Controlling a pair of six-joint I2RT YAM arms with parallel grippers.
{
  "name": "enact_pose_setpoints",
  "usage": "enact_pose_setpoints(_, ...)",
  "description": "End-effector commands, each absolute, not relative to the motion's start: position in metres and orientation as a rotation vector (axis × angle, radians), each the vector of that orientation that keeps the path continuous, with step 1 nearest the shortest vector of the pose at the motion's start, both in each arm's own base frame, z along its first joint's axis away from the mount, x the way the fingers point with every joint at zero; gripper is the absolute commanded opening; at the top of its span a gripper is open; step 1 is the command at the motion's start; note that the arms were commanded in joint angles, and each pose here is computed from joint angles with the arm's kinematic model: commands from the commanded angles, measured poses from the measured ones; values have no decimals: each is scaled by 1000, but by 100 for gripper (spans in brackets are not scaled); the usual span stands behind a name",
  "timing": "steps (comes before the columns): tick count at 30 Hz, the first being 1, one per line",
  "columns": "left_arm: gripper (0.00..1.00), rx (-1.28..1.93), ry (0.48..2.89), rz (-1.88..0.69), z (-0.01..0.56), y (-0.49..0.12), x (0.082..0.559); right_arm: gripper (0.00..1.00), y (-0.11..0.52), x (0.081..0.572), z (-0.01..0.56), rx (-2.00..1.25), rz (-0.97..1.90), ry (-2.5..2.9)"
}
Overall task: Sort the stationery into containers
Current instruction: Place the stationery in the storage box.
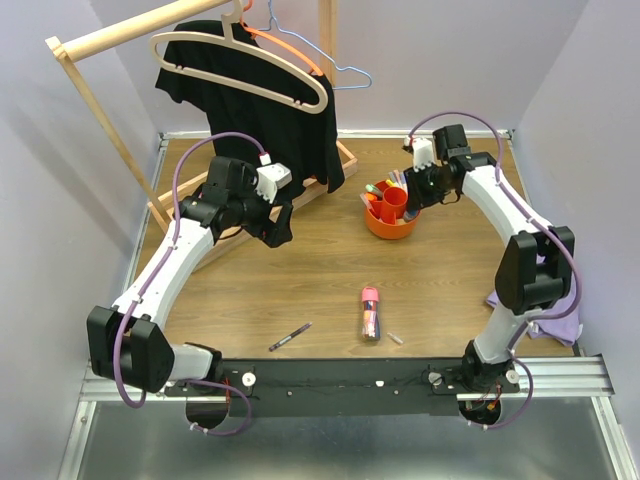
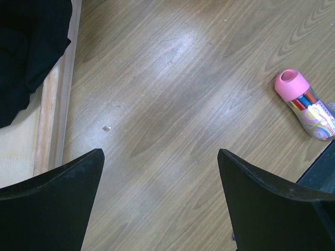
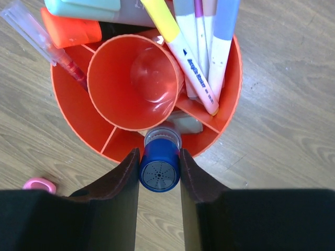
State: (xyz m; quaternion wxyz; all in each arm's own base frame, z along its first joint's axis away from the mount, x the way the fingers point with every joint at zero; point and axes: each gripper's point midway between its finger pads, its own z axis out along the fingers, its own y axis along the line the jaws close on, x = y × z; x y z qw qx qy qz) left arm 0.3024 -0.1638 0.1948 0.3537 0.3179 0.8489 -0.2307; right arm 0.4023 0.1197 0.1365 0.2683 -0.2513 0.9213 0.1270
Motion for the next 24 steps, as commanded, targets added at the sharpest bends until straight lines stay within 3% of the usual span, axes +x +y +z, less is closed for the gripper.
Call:
enact_pose_setpoints(1, 99, 827, 2167, -597, 201, -164, 305, 41, 118, 397, 154, -647, 308, 2431)
enact_pose_setpoints(12, 99, 831, 2180, -585, 196, -160, 297, 52, 115, 390, 163, -620, 293, 2381)
enact_pose_setpoints(17, 99, 827, 2172, -583, 202, -160, 295, 53, 117, 388, 171, -625, 307, 2359)
enact_pose_setpoints(22, 99, 821, 2176, -554, 201, -155, 291, 56, 132, 340, 161, -595, 507, 2449)
enact_pose_setpoints(23, 99, 811, 2173, -551, 203, -154, 290, 66, 143, 326, 163, -592, 585, 2456)
enact_pose_setpoints(24, 99, 808, 2181, -547, 201, -152, 289, 100, 146, 306, 146, -520, 636, 2540)
